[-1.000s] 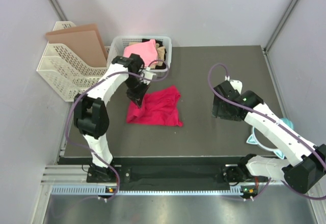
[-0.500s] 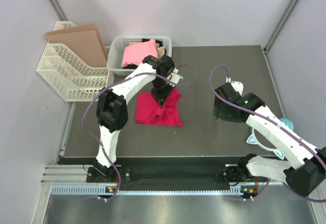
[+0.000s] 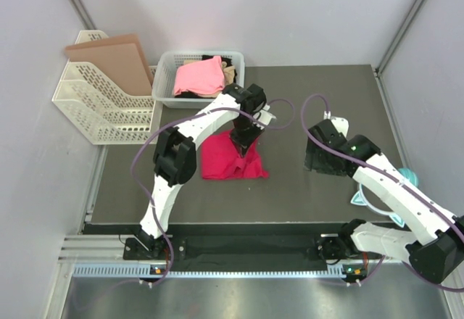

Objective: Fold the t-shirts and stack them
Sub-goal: Fold the long partially folded tshirt into a neat square

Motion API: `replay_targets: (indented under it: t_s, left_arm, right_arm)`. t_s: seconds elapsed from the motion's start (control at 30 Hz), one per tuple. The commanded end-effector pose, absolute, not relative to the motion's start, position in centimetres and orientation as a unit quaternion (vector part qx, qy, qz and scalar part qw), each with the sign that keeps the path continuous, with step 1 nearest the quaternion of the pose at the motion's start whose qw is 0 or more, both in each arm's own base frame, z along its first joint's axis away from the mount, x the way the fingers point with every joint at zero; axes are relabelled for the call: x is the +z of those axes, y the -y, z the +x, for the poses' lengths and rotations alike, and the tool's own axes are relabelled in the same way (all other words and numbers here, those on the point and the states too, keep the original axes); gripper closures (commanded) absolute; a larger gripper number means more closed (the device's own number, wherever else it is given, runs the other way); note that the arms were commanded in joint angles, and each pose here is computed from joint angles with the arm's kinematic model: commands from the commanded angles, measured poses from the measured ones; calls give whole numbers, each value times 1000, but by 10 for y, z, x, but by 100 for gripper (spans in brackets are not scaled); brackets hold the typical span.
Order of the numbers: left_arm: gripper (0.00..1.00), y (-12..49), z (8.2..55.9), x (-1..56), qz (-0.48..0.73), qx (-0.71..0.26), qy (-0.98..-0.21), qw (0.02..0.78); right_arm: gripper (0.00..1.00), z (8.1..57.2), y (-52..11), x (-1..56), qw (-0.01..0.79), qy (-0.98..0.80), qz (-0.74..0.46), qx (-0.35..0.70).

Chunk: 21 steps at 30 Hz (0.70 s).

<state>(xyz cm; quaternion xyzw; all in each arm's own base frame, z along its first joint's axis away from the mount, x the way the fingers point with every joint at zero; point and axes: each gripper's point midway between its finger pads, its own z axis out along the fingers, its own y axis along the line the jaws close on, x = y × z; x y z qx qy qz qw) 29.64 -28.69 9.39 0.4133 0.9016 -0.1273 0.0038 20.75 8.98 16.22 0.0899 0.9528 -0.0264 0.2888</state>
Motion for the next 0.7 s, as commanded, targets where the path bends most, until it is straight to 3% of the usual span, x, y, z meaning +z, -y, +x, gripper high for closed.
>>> replay_targets:
  t_s: [0.0, 0.1, 0.13, 0.17, 0.3, 0.47, 0.53, 0.67]
  left_arm:
    - [99, 298, 305, 110, 414, -138, -899, 33]
    - [94, 302, 313, 114, 412, -138, -899, 52]
    - [89, 304, 314, 112, 411, -140, -899, 52]
    - [78, 307, 317, 112, 410, -141, -899, 57]
    - [74, 315, 327, 105, 404, -146, -901, 64]
    - [52, 333, 342, 120, 405, -171, -893, 100]
    - [34, 336, 347, 132, 405, -173, -890, 121]
    - [29, 324, 352, 154, 388, -186, -892, 141]
  right_arm:
    - [30, 203, -89, 165, 298, -950, 91, -22]
    - [30, 201, -90, 161, 293, -952, 90, -21]
    - [30, 201, -90, 161, 293, -952, 92, -19]
    - [30, 201, -90, 161, 293, -952, 92, -18]
    - [30, 198, -89, 154, 287, -953, 94, -18]
    - [30, 196, -91, 145, 278, -956, 93, -18]
    - [30, 197, -92, 141, 274, -957, 91, -17]
    - [29, 202, -95, 134, 266, -960, 84, -26]
